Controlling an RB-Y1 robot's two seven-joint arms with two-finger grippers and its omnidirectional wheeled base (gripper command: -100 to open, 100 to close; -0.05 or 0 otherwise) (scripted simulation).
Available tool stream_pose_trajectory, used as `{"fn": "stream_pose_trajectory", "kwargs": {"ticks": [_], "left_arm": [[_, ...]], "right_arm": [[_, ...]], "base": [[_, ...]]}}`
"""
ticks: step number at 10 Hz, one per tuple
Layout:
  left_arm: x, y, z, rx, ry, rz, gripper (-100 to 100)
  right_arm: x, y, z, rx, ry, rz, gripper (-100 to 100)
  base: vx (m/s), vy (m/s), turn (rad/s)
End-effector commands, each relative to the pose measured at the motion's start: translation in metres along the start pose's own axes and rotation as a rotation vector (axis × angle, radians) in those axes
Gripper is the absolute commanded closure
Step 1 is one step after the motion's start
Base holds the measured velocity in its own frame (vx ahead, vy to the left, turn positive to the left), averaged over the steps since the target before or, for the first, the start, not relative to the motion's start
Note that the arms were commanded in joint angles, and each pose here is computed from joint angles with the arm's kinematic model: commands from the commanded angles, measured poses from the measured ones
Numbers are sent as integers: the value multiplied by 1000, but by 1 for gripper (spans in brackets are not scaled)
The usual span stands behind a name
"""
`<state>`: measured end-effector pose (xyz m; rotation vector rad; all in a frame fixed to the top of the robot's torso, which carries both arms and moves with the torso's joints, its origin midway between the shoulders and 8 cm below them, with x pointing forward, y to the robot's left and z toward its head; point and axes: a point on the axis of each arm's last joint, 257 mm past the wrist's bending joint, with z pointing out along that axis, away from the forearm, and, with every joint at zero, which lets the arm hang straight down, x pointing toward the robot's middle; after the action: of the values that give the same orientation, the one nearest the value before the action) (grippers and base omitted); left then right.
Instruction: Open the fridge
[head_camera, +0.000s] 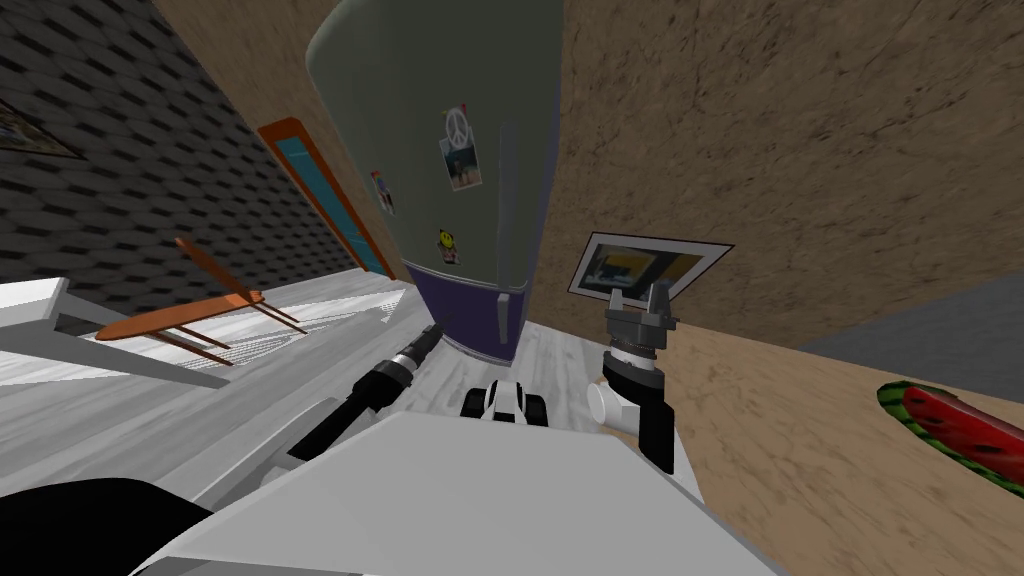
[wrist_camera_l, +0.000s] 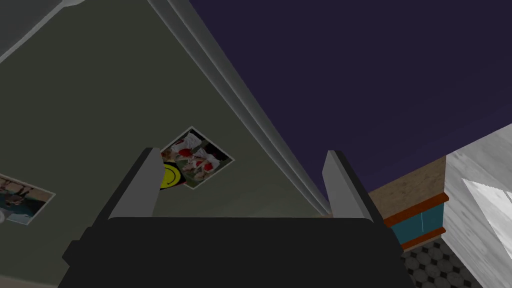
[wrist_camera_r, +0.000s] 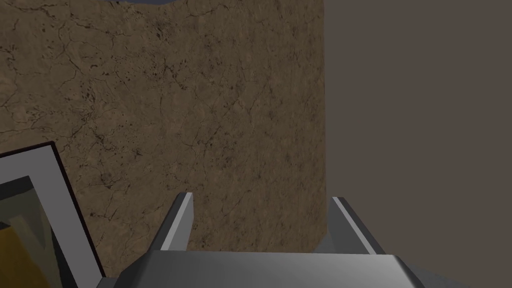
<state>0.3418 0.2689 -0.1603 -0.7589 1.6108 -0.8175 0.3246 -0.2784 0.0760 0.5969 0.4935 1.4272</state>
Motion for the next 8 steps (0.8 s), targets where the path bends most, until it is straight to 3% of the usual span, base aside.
{"fn": "stream_pose_trajectory", "kwargs": {"ticks": [1,5,8], "left_arm": [[-20,-6,4,0,-28,31,-100],[-50,12,11,-57,-69,73,-100],[-70,1,10,-61,-92,113,-100]], "right_arm": [[0,0,0,0,0,0,0],[0,0,0,0,0,0,0],[0,0,0,0,0,0,0]], "base": [[148,-223,-14],[142,-206,-13],[167,-218,-13]]}}
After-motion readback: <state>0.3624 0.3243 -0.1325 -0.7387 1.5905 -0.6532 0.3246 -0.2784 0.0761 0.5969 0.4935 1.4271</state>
